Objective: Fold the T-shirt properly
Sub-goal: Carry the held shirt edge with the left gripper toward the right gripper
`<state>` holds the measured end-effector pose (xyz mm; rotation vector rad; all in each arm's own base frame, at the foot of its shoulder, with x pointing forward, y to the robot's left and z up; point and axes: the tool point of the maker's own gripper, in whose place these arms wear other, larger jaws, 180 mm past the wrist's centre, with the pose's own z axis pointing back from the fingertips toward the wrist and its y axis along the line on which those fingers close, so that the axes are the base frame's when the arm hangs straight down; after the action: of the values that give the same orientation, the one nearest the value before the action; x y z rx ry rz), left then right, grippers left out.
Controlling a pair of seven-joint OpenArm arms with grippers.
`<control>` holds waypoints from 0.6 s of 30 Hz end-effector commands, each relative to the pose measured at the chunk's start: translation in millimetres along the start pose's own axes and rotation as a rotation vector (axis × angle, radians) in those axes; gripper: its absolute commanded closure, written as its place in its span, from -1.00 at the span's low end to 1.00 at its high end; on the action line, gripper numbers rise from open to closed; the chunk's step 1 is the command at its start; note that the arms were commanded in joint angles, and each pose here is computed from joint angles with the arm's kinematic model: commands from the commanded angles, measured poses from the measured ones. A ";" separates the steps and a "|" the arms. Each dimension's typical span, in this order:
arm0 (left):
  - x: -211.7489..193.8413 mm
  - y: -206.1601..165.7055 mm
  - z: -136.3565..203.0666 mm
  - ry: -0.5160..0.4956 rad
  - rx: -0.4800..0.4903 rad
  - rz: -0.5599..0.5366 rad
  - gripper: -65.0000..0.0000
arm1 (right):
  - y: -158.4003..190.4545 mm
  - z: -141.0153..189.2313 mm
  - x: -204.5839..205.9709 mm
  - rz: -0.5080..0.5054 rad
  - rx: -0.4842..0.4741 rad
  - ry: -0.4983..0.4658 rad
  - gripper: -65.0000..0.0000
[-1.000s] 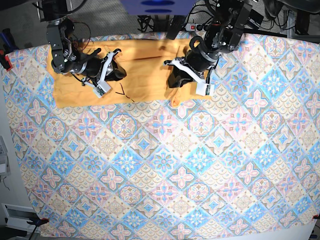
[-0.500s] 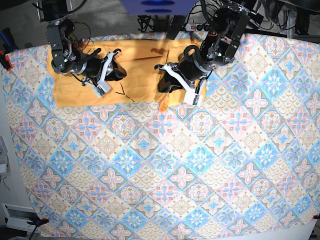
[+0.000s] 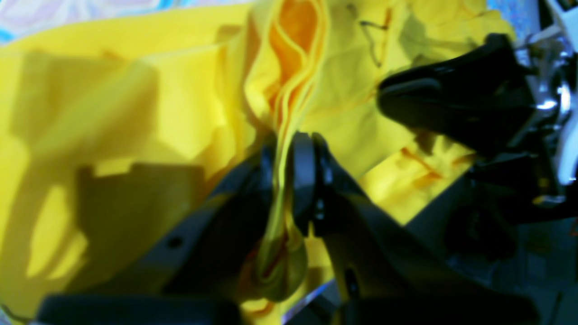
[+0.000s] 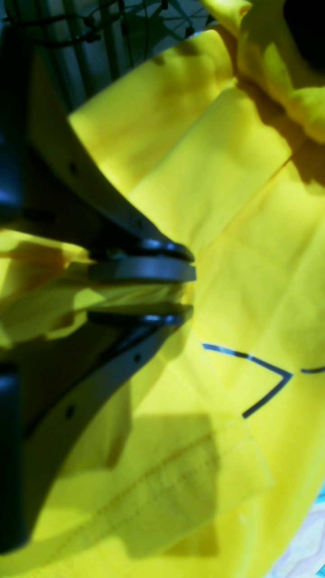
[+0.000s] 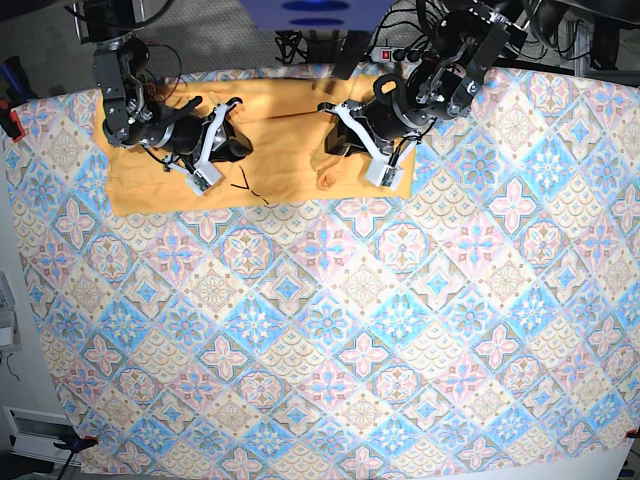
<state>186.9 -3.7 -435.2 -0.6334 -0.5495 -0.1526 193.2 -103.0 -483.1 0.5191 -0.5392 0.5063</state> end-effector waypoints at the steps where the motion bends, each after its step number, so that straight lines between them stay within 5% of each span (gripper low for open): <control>1: 9.7 -6.4 0.9 -0.034 -0.023 -0.004 0.77 | -6.6 2.6 -3.9 0.019 -0.025 0.034 0.73; 18: 20.5 -1.0 -4.1 -0.076 -0.013 -0.006 0.73 | -4.3 4.5 5.6 0.038 -0.024 0.012 0.73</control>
<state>197.1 -1.6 -438.6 -0.6235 -0.5821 -0.1357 195.1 -101.3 -479.6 0.5074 -0.5419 0.5274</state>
